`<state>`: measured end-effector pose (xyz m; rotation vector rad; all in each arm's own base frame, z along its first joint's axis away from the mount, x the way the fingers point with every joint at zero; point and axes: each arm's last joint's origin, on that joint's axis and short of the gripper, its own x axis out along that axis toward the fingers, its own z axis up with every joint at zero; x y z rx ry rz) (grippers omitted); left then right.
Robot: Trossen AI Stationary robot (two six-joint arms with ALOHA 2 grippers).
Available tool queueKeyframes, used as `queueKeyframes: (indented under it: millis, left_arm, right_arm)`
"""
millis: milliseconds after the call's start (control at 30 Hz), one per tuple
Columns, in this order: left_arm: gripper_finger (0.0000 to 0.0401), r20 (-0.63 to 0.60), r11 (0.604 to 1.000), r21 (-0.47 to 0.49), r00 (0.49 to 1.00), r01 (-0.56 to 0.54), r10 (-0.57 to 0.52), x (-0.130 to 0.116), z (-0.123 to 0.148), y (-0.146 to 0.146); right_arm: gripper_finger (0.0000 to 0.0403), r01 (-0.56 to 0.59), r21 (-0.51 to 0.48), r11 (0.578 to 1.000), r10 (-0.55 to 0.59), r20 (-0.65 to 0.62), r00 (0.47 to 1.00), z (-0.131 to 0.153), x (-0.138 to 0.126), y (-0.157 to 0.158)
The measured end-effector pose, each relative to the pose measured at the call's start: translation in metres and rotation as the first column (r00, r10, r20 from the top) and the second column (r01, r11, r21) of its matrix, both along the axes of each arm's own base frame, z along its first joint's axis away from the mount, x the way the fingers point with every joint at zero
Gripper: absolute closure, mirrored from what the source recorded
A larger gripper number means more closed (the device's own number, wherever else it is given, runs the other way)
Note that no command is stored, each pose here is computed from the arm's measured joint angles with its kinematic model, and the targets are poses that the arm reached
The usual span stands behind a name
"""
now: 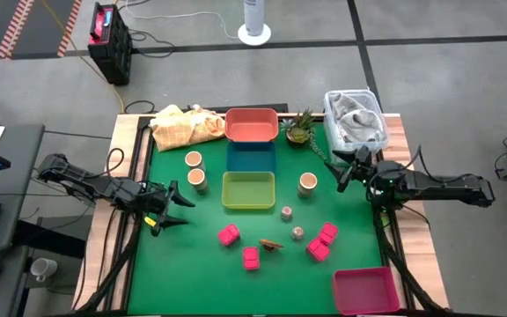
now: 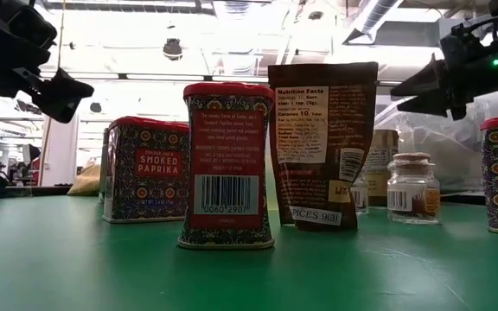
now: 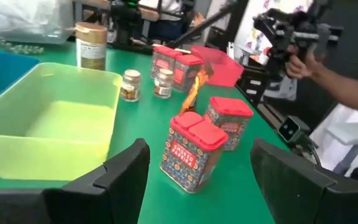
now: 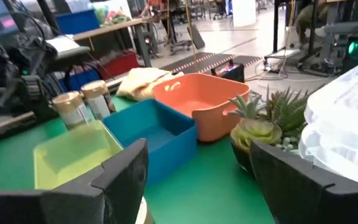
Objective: Sort spices by type
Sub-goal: Put the gold seasoning bottle into the pink bin
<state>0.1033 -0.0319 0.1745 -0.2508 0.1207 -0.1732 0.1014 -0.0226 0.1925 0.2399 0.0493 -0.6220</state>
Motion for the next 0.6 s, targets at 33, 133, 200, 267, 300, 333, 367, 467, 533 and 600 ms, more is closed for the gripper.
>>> queueKeyframes:
  millis: [33, 133, 200, 267, 300, 333, 367, 467, 533, 600]
  left_arm:
    - [0.0136, -0.001, 1.0, -0.02, 1.0, -0.014, 0.014, 0.0, 0.0, 0.0]
    - [0.0136, 0.001, 0.993, -0.068, 0.995, -0.095, 0.095, 0.0, 0.001, 0.003]
    - [0.0136, 0.001, 0.985, -0.083, 0.988, -0.151, 0.152, 0.001, 0.001, 0.004]
    - [0.0136, 0.002, 0.979, -0.087, 0.982, -0.185, 0.186, 0.001, 0.002, 0.005]
    - [0.0136, 0.005, 0.977, -0.093, 0.981, -0.194, 0.195, 0.001, 0.002, 0.005]
    - [0.0136, 0.011, 0.975, -0.101, 0.98, -0.197, 0.199, 0.001, 0.003, 0.005]
    - [0.0136, 0.016, 0.974, -0.109, 0.98, -0.198, 0.201, 0.001, 0.003, 0.005]
    - [0.0136, 0.019, 0.974, -0.113, 0.979, -0.198, 0.202, 0.001, 0.004, 0.006]
    - [0.0136, 0.039, 0.974, -0.115, 0.979, -0.195, 0.201, 0.001, 0.006, 0.005]
    - [0.0136, 0.072, 0.975, -0.109, 0.977, -0.192, 0.2, 0.001, 0.009, 0.005]
  right_arm:
    - [0.0098, -0.008, 0.026, 1.0, 0.008, 0.015, 1.0, 0.0, 0.0, 0.0]
    - [0.0098, -0.065, 0.079, 0.995, 0.063, 0.027, 0.998, -0.002, 0.001, 0.002]
    - [0.0098, -0.159, 0.04, 0.986, 0.159, 0.018, 0.987, 0.004, 0.003, 0.005]
    - [0.0098, -0.221, 0.007, 0.975, 0.221, 0.016, 0.975, 0.013, 0.004, 0.007]
    - [0.0098, -0.233, -0.006, 0.972, 0.233, 0.001, 0.972, 0.015, 0.006, 0.008]
    - [0.0098, -0.243, -0.012, 0.97, 0.243, -0.019, 0.97, 0.017, 0.007, 0.009]
    - [0.0098, -0.248, -0.017, 0.969, 0.247, -0.037, 0.968, 0.019, 0.009, 0.009]
    - [0.0098, -0.281, -0.017, 0.96, 0.279, -0.077, 0.957, 0.027, 0.018, 0.013]
    - [0.0098, -0.308, -0.02, 0.951, 0.303, -0.126, 0.945, 0.031, 0.026, 0.016]
    - [0.0098, -0.335, -0.037, 0.942, 0.323, -0.18, 0.929, 0.038, 0.036, 0.019]
